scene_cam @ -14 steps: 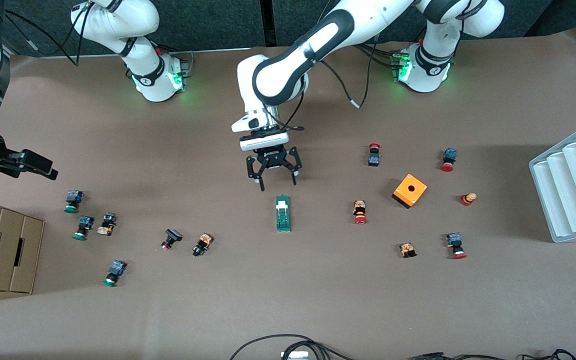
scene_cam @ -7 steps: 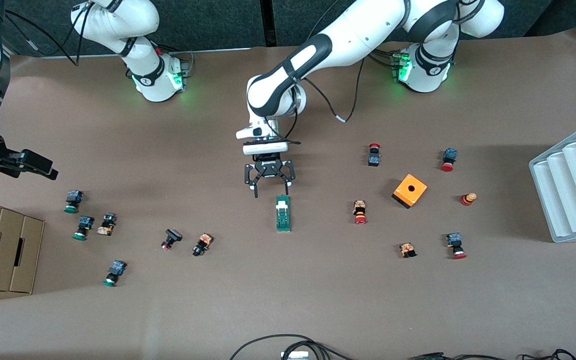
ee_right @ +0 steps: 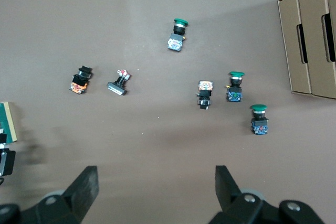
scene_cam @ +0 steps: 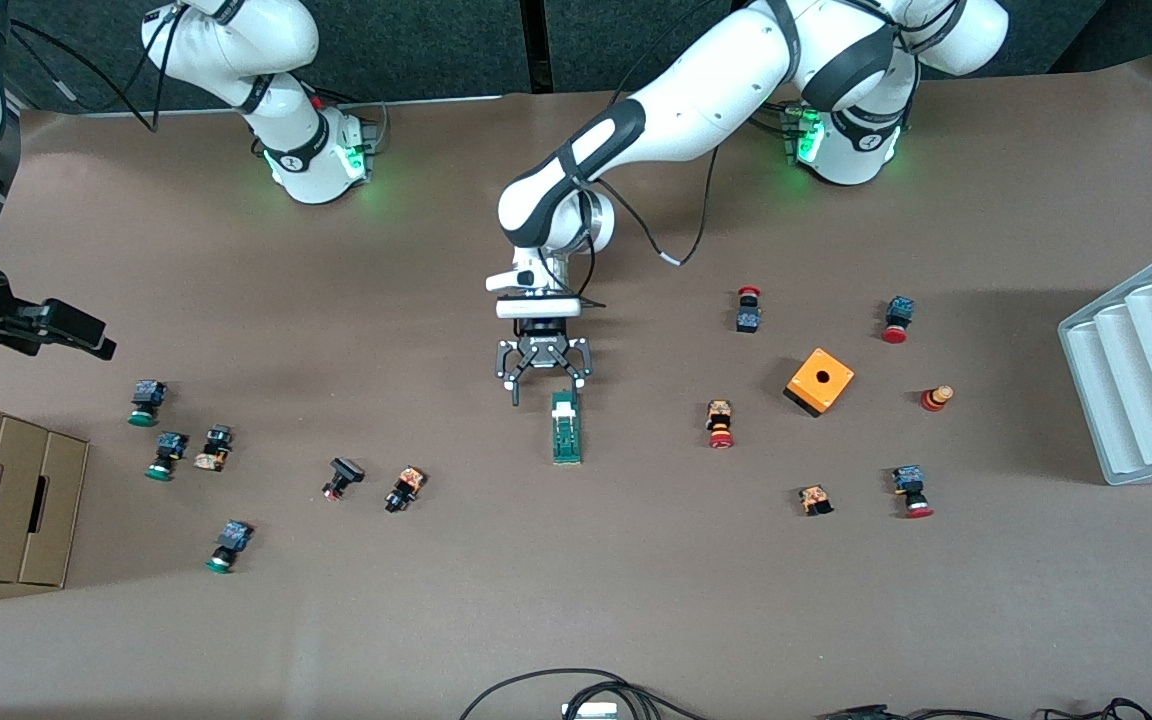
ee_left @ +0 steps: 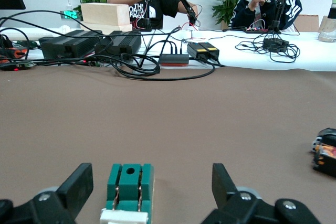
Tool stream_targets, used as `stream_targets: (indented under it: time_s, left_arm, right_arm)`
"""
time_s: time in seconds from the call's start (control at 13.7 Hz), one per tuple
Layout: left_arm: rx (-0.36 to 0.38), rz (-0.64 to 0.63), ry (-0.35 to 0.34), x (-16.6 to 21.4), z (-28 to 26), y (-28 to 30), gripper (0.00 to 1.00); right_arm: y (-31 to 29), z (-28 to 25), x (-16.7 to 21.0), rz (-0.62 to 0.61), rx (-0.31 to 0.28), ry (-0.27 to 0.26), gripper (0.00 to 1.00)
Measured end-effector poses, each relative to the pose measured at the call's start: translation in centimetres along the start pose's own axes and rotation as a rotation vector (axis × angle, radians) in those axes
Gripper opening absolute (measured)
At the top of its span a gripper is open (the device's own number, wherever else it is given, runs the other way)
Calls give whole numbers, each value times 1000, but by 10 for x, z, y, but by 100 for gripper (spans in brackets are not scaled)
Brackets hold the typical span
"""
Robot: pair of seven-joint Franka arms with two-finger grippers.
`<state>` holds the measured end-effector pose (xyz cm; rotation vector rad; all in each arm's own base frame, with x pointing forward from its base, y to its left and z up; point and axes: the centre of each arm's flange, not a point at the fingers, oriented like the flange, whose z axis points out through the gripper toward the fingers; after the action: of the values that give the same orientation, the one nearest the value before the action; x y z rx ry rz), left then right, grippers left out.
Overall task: Close load switch with both arms
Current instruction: 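Close the left gripper on the green switch body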
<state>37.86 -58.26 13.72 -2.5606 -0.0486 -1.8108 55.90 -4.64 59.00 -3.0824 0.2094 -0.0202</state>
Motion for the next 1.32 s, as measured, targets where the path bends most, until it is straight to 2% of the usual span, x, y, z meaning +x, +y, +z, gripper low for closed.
stream_targets:
  time_s: [0.66,1.32]
  left_arm:
    - [-19,50,46,-42,16,-14,100]
    - [-52,-47,56,-61,20,-19,100]
  right_arm:
    - [0,0,0,0,0,0,99]
    - [0,0,0,0,0,0,99]
